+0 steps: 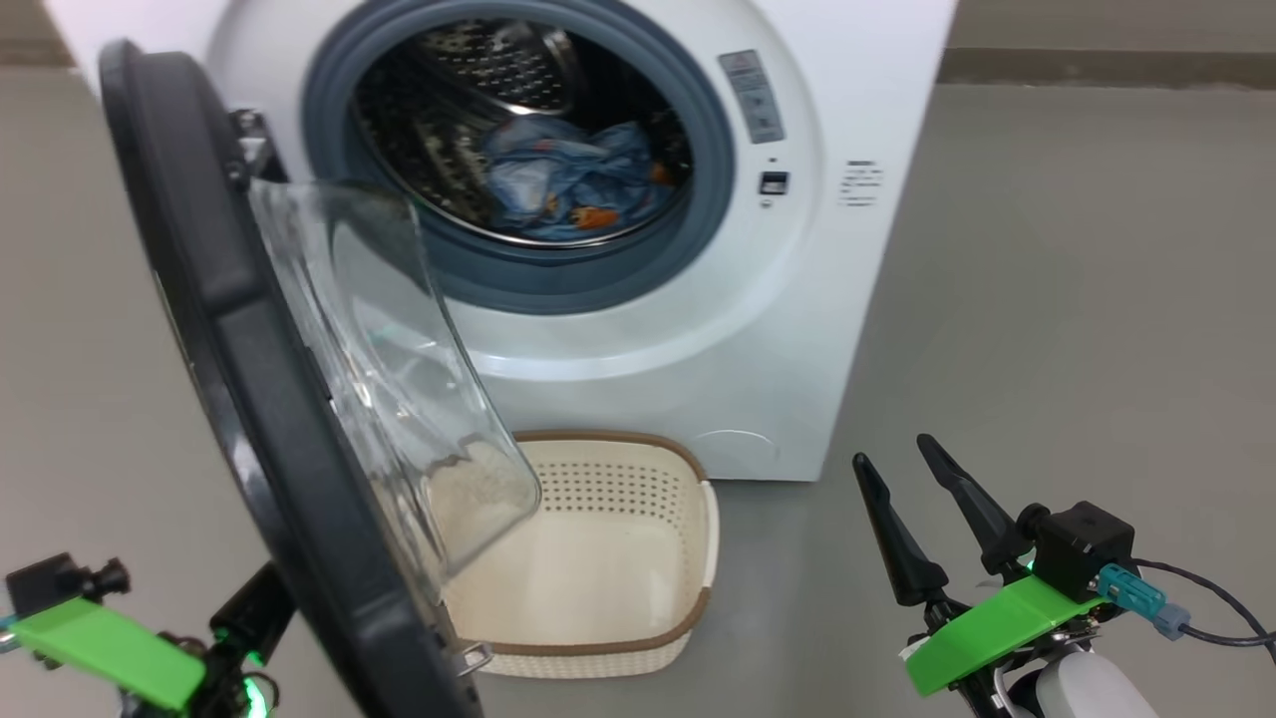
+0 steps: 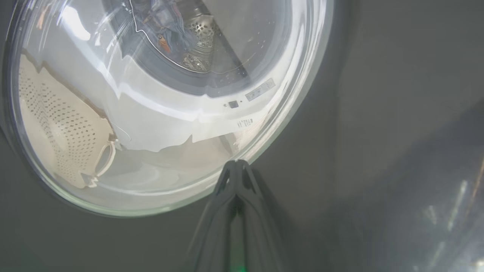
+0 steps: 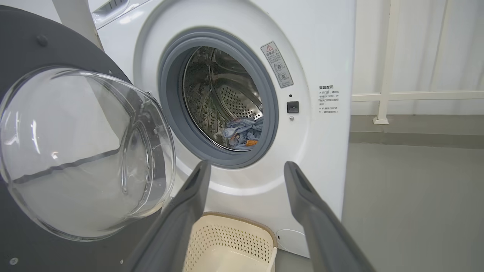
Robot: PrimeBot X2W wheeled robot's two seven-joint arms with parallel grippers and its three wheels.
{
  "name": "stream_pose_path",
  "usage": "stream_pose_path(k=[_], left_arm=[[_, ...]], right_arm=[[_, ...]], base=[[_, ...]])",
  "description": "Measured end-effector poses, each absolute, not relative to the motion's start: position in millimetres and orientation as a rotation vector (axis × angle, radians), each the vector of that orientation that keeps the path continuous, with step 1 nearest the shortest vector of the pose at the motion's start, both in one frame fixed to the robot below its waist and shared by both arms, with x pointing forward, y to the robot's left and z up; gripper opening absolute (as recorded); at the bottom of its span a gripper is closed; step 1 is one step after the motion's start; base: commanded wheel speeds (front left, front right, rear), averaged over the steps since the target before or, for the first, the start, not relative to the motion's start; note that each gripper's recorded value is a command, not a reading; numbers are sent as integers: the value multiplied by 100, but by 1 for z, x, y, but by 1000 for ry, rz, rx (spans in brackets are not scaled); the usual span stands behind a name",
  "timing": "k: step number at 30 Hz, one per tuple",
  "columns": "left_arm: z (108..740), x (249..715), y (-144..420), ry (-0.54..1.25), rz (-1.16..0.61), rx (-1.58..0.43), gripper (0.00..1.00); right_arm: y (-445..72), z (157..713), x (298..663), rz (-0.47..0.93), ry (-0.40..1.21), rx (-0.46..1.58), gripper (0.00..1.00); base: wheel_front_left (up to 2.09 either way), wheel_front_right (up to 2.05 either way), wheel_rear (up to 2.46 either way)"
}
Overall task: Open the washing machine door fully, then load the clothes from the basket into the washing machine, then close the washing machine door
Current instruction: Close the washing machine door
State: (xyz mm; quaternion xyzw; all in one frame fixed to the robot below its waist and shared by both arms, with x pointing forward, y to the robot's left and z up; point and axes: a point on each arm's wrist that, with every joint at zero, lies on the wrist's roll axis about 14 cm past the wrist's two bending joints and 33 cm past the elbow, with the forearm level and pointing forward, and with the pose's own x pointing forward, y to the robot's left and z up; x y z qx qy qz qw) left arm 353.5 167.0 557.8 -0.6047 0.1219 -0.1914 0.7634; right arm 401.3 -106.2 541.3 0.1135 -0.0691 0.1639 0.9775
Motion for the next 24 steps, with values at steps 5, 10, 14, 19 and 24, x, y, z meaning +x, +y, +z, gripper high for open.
stream_pose_path(k=[5,10,14,19,24], left_arm=[[565,373,137,266,-465,-1323,0],[569,392,106,270,-504,-1330,0],[570,410,87,272,-517,-1341,0],[570,431,66,280,-530,-1359,0],[570,442,54,284,-544,-1367,0]], right_arm=[[-127,541,395,272,-144,225,100],[-150,539,387,209,-146,220,100],[-167,537,380,158,-145,216,100],[-184,534,373,106,-141,211,100],[-192,531,369,82,-133,209,100]], base=[[0,0,0],[0,0,0],[0,0,0],[0,0,0],[0,0,0]])
